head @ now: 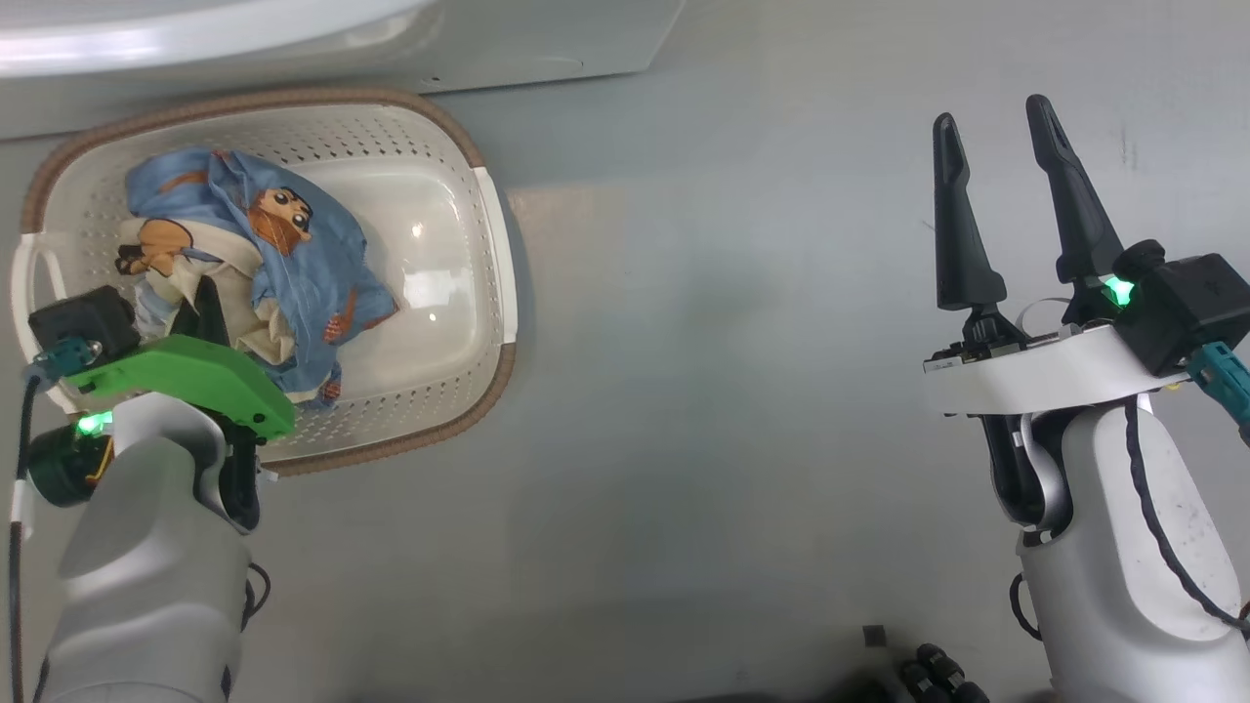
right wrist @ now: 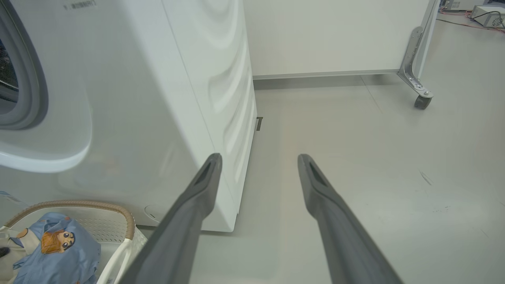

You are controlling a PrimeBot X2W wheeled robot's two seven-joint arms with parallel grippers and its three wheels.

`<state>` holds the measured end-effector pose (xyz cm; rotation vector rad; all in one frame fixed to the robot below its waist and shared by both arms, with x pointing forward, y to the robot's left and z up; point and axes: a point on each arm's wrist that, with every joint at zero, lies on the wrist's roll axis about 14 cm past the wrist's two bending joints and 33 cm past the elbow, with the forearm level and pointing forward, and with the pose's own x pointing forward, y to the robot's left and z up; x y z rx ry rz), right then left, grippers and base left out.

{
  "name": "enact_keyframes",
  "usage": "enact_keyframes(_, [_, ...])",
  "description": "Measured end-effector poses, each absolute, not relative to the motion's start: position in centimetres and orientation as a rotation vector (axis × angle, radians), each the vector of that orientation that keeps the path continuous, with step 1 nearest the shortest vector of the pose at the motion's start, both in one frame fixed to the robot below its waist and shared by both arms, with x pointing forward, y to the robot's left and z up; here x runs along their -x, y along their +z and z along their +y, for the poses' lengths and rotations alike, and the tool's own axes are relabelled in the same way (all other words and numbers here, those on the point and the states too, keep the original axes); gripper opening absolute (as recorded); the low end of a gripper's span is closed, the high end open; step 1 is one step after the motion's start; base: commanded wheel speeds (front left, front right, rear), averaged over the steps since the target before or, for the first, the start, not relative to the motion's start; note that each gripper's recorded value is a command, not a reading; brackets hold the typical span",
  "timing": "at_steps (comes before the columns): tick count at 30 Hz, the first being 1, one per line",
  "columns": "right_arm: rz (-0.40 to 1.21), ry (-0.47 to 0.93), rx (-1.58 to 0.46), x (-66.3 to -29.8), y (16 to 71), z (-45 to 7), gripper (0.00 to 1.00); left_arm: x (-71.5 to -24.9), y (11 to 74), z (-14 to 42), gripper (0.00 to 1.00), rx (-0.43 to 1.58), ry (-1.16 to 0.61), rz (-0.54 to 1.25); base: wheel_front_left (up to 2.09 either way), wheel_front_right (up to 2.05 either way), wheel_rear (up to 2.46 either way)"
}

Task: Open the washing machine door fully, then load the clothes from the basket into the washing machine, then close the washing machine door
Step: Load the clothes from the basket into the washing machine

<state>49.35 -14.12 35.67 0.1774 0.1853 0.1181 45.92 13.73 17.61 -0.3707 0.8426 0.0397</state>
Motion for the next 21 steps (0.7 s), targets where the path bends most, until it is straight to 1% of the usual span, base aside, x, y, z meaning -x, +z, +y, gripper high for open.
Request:
enact_keyframes(4, [0.163,0.115,-0.179,-49.3,36.9,-14.2,1.0,-45.7,19.3,13.4,0.0,0.381,0.033,0.809,0.0,0.0,0.0])
enact_keyframes(9, [0.14,0.113,-0.178,-48.6,38.7,-14.3,1.0,-46.3,22.6,12.8,0.0,0.422,0.025,0.723,0.0,0.0,0.0])
enact_keyframes(16, [0.103,0.131,-0.169,-47.5,41.2,-13.9,1.0,-45.6,26.6,13.0,0.0,0.431,0.005,0.634,0.0,0.0,0.0])
enact_keyframes(21, [0.078,0.138,-0.173,-46.2,43.0,-13.7,1.0,-45.5,30.9,13.8,0.0,0.461,0.01,0.513,0.0,0.0,0.0])
